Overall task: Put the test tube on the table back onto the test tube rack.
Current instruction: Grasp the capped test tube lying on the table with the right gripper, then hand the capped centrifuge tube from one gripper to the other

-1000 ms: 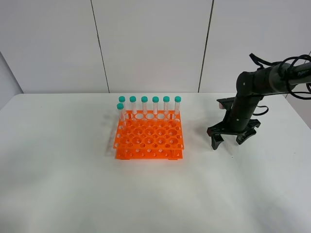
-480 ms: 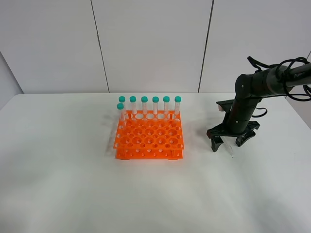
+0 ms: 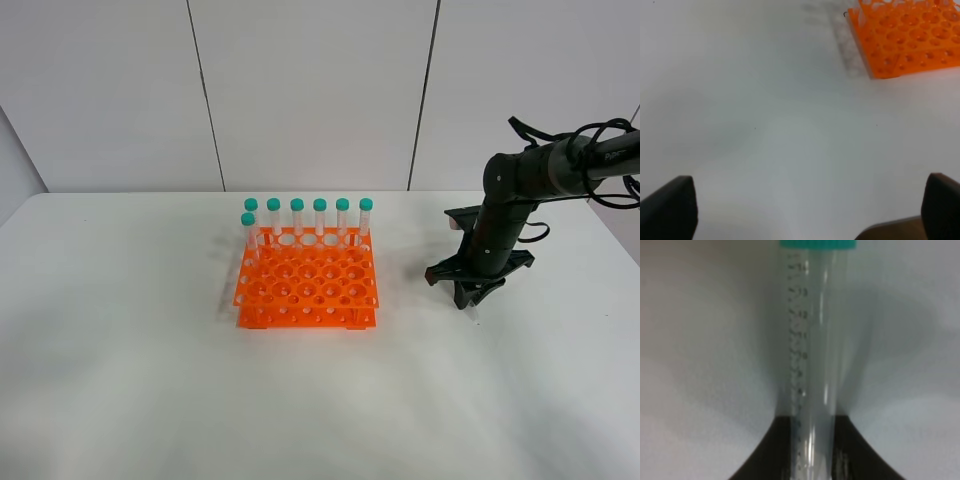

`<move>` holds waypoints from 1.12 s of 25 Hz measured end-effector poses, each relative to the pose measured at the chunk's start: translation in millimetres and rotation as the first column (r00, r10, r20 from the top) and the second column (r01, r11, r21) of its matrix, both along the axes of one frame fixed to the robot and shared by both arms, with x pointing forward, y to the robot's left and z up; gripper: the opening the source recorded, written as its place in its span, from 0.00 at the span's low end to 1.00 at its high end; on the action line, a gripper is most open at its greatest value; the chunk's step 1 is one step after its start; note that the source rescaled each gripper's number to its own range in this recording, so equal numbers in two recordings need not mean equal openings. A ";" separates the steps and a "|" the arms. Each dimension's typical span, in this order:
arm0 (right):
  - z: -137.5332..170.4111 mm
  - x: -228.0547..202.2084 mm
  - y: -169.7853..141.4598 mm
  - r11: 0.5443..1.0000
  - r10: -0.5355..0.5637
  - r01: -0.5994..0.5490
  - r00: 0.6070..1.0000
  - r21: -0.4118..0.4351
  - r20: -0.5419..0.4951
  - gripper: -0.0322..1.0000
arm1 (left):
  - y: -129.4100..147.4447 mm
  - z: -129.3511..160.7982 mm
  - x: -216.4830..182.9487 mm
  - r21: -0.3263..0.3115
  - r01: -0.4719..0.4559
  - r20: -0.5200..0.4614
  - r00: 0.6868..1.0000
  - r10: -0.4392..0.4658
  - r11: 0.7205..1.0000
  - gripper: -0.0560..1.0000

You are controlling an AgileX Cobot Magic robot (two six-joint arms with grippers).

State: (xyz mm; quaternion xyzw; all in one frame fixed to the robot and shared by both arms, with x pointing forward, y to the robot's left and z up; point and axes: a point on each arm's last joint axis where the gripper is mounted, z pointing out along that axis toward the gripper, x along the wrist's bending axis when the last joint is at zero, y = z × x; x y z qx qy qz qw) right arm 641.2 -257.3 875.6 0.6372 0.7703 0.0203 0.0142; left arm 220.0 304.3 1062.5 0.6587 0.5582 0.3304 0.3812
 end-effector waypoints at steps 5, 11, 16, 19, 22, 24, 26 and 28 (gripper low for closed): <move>0.0 0.0 0.0 1.000 0.000 0.000 1.000 0.000 0.000 0.05 | 0.0 0.0 0.0 0.000 0.000 0.000 1.000 0.000 1.000 1.00; 3.4 1.4 0.2 1.000 0.006 -0.006 1.000 -0.001 -0.010 0.05 | 0.0 0.0 0.0 0.000 0.000 0.000 1.000 0.000 1.000 1.00; 47.3 14.3 1.6 1.000 0.024 -0.024 0.998 0.005 0.067 0.05 | 0.0 0.0 0.0 0.000 0.000 0.000 1.000 0.000 1.000 1.00; 119.1 22.3 2.4 0.999 0.021 -0.028 0.964 0.020 0.263 0.05 | 0.0 0.0 0.0 0.000 0.000 0.000 1.000 0.000 1.000 1.00; 168.3 19.6 2.3 0.999 0.031 -0.045 0.916 0.026 0.401 0.05 | 0.0 0.0 0.0 0.000 0.000 0.000 1.000 0.000 1.000 1.00; 196.0 13.2 1.8 0.998 0.041 -0.060 0.878 0.025 0.478 0.05 | 0.0 0.0 0.0 0.000 0.000 0.000 1.000 0.000 1.000 1.00; 217.5 6.2 1.2 0.997 0.045 -0.069 0.841 0.024 0.538 0.05 | 0.0 0.0 0.0 0.000 0.000 0.000 1.000 0.000 1.000 1.00; 237.4 -2.2 1.7 0.996 0.062 -0.088 0.804 0.015 0.591 0.05 | 0.0 0.0 0.0 0.000 0.000 0.000 1.000 0.000 1.000 1.00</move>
